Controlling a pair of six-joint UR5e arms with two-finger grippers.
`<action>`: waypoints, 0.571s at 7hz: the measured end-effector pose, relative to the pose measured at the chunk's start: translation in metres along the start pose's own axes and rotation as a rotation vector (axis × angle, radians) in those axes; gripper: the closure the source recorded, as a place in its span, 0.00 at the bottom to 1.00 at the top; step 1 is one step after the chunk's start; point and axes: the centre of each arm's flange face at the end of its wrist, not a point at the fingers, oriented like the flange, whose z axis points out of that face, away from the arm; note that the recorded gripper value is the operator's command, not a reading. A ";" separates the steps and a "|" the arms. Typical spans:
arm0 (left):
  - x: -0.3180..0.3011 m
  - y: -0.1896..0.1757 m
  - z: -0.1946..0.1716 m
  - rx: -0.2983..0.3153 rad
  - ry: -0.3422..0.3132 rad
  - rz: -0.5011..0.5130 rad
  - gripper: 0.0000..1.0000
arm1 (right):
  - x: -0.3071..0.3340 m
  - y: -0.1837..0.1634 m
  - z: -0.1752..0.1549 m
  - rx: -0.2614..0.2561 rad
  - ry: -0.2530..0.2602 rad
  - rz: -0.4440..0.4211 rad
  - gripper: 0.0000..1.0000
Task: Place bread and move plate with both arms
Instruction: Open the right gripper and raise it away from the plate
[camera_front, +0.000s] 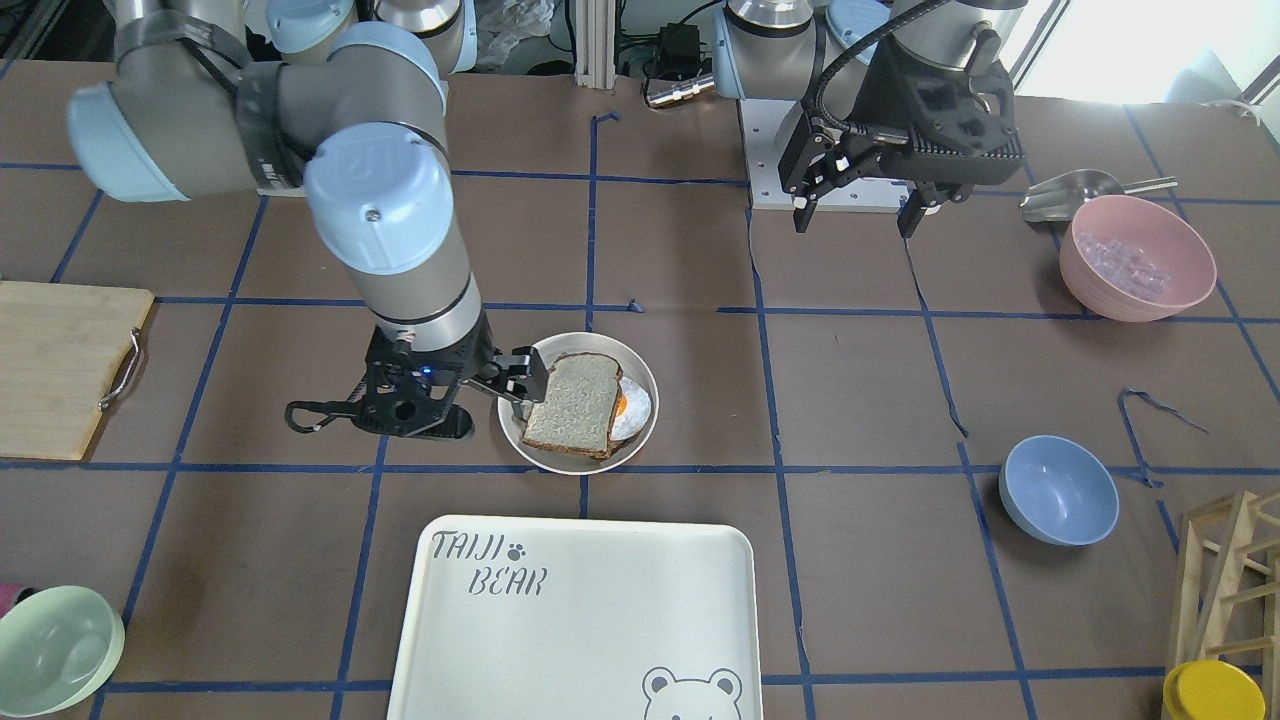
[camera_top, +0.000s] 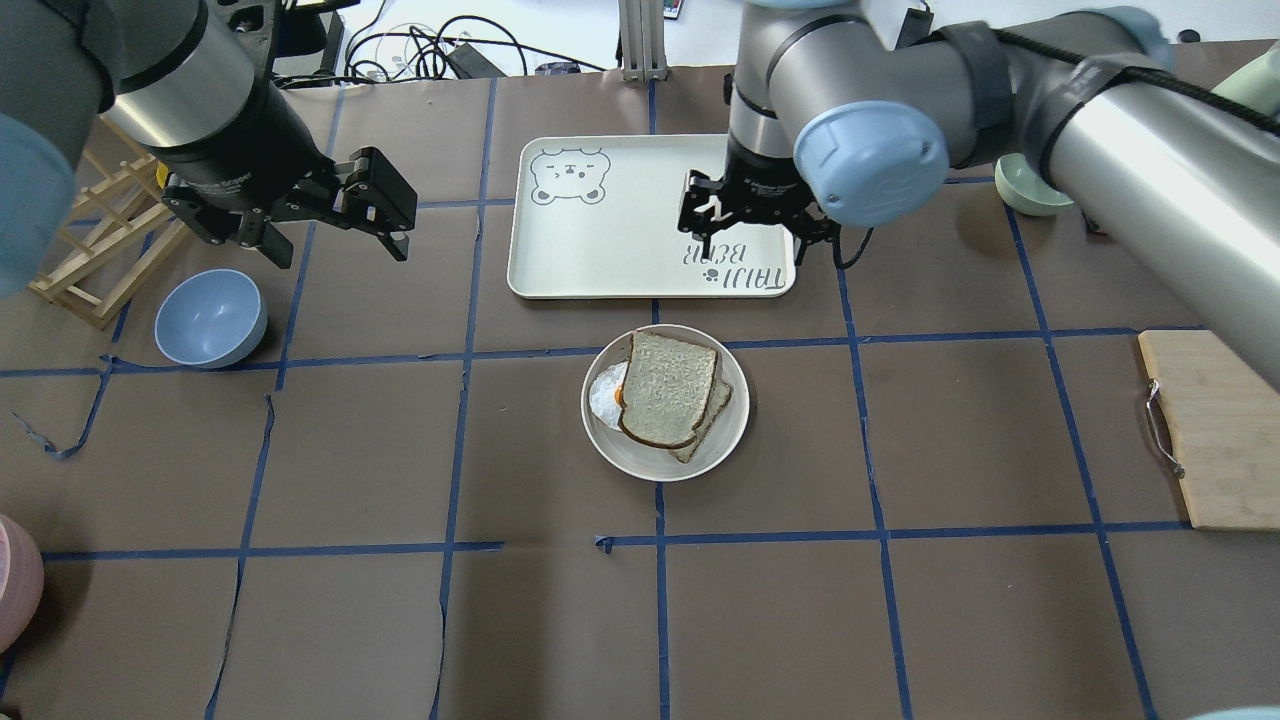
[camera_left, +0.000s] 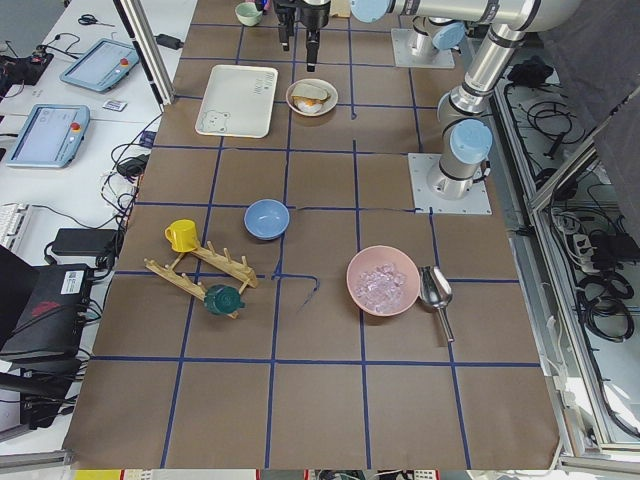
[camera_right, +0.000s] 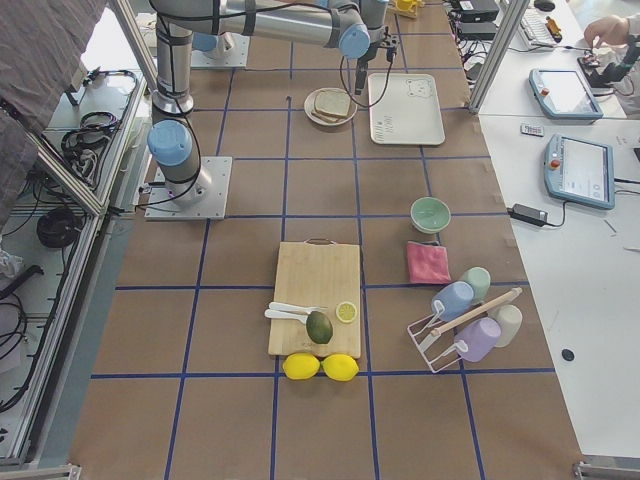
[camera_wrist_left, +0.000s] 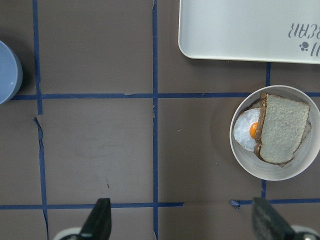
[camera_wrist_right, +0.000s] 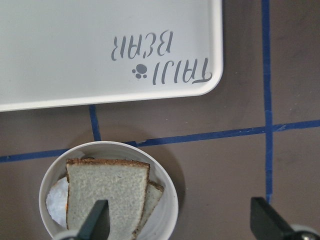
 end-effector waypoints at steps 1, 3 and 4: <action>0.000 0.000 0.000 0.000 0.000 0.001 0.00 | 0.042 -0.006 -0.025 0.009 -0.002 -0.066 0.00; 0.000 0.000 0.000 -0.001 0.000 0.002 0.00 | 0.093 0.009 -0.079 0.050 0.000 -0.175 0.00; 0.000 0.000 0.001 -0.001 0.001 0.002 0.00 | 0.100 0.032 -0.110 0.071 0.001 -0.195 0.00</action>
